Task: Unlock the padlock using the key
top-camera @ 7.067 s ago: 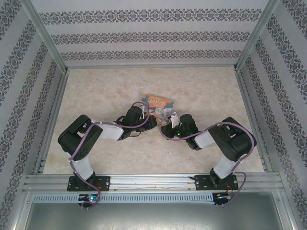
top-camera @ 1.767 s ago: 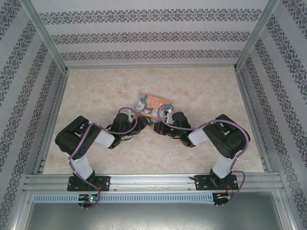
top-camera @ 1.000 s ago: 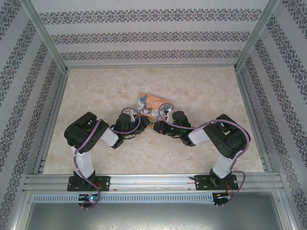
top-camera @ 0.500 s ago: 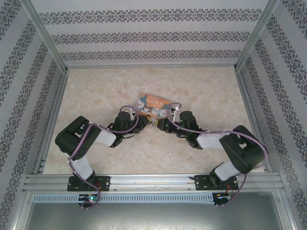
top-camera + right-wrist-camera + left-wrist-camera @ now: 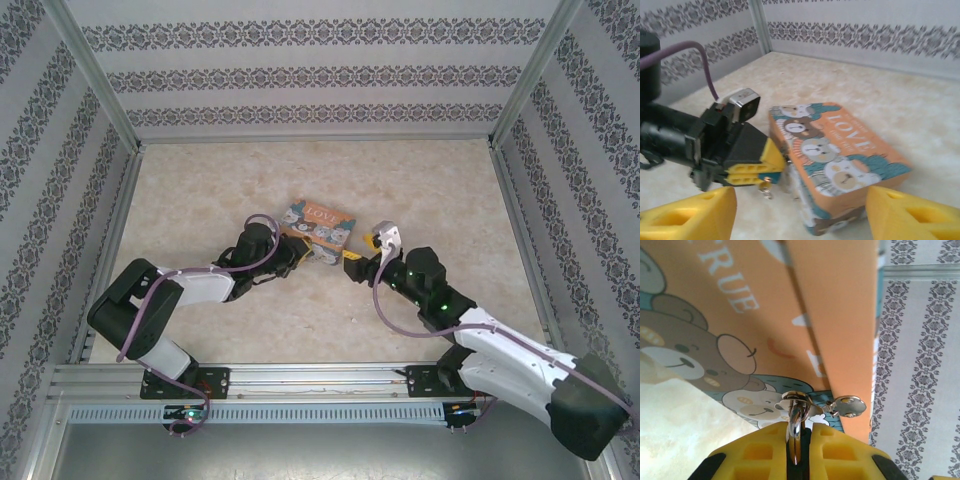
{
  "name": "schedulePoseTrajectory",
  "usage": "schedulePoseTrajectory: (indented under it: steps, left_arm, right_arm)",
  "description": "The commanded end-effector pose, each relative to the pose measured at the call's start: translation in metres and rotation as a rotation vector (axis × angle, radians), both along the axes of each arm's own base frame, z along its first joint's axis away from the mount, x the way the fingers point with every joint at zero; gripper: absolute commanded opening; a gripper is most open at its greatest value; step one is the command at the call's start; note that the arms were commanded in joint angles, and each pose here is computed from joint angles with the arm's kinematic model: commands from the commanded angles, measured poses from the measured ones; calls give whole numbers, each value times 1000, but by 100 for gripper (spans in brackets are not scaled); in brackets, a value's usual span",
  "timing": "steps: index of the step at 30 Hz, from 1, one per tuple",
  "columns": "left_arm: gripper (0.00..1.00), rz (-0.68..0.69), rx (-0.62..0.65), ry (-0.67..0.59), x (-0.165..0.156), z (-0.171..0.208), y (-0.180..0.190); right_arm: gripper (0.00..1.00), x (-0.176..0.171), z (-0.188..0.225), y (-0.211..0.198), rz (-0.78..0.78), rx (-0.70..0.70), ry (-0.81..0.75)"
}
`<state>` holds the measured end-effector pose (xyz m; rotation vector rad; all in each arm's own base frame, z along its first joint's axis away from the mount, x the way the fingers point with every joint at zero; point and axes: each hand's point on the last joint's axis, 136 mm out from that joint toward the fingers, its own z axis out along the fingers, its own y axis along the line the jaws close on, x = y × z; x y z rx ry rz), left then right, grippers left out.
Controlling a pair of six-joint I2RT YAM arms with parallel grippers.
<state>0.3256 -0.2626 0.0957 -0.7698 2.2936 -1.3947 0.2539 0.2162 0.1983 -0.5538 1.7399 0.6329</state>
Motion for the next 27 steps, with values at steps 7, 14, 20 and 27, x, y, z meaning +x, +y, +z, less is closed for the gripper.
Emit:
schedulePoseTrajectory:
  steps: [7, 14, 20, 27]
  left_arm:
    - [0, 31, -87, 154, -12, 10, -10]
    - [0, 62, -79, 216, -18, 18, -5]
    - [0, 68, -21, 333, -29, 18, -1]
    - [0, 84, 9, 342, -32, 26, 5]
  right_arm:
    - [98, -5, -27, -7, 80, -429, -267]
    - [98, -11, -28, 20, 228, -520, -347]
    - [91, -15, -37, 45, 357, -633, -425]
    - [67, -14, -43, 72, 449, -695, -448]
